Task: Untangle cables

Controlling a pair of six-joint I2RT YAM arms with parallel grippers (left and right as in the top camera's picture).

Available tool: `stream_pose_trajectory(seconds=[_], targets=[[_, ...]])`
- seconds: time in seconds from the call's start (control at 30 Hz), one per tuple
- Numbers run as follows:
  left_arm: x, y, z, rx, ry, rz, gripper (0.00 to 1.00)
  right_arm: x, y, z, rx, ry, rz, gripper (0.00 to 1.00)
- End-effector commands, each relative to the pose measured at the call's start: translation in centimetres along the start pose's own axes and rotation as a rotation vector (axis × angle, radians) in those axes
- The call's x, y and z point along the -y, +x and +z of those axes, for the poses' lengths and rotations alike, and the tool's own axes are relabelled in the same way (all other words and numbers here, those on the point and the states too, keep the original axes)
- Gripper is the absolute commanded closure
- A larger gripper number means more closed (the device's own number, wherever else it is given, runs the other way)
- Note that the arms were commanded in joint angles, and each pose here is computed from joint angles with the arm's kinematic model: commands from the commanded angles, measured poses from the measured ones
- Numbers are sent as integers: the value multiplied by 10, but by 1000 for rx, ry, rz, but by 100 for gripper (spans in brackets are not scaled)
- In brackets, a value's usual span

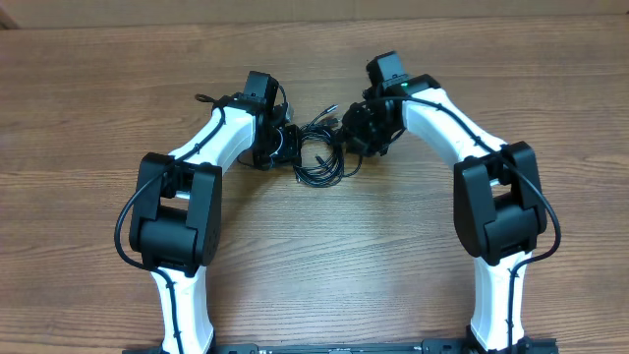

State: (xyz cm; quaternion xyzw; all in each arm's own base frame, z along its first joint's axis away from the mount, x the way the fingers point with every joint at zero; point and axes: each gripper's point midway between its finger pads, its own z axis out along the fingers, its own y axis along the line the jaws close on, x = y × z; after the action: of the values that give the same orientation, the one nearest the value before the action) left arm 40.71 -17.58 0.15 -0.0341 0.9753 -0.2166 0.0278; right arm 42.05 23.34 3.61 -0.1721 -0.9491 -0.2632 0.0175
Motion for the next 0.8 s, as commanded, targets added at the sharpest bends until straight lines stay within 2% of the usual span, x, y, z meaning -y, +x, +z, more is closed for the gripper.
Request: stream_pose_trajectory(seconds=[0.0,0.37,0.77], targets=[[-20,19,22,-61,-91,-19,96,-3,-16,-7,113,55,57,67],[-16,21,24,-65,-92,-8,96,-18,-32,-6,216,21,141,72],[-16,21,24,-65,-92,-9,96,-13,-20,0,183,54,170,71]])
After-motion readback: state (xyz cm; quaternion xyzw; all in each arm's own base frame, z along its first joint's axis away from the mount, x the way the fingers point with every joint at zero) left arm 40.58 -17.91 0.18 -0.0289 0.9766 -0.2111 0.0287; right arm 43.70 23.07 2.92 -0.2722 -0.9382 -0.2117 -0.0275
